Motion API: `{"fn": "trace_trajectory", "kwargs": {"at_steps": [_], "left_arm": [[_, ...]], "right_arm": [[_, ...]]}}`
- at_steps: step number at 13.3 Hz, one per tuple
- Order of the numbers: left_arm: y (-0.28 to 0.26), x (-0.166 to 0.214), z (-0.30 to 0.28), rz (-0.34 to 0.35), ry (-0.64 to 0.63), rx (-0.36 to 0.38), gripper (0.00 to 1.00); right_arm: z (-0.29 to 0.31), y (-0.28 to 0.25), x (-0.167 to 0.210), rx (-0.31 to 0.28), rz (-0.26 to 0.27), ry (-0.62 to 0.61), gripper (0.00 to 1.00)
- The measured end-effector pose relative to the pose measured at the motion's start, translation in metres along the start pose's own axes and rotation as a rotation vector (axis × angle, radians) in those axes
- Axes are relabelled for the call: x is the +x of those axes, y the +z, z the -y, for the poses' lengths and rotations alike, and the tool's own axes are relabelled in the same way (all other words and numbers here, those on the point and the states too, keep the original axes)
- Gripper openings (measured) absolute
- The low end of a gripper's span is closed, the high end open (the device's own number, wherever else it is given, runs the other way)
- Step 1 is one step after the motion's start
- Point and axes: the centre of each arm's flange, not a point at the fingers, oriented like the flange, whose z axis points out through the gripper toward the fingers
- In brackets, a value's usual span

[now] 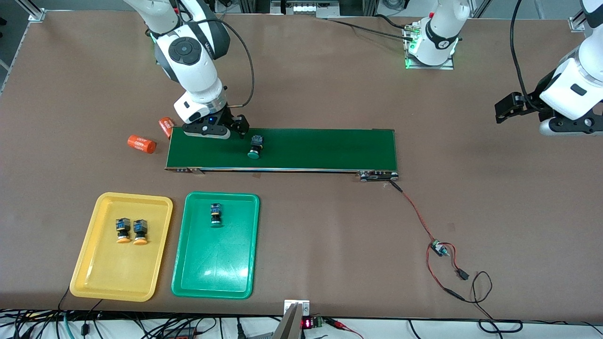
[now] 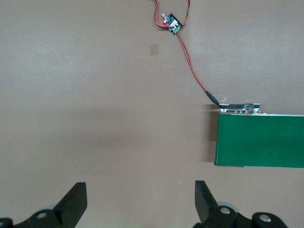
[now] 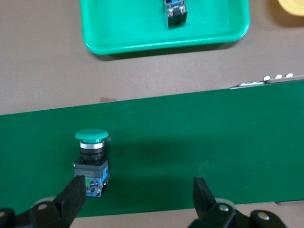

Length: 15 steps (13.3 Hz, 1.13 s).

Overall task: Sort buttons by color to trays
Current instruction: 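Grasp the second green button on the belt with the right gripper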

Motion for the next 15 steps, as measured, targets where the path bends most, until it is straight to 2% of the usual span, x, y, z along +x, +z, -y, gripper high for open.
{"fn": "trace_trajectory", "kwargs": {"at_steps": [6, 15], "left_arm": [[0.000, 0.000, 0.000, 0.000, 0.000, 0.000, 1.00], [0.000, 0.000, 0.000, 0.000, 0.000, 0.000, 1.00]], "right_arm": [[0.006, 0.048, -0.013, -0.047, 0.005, -0.016, 1.00], [0.006, 0.054, -0.014, -0.062, -0.005, -0.055, 1.00]]}}
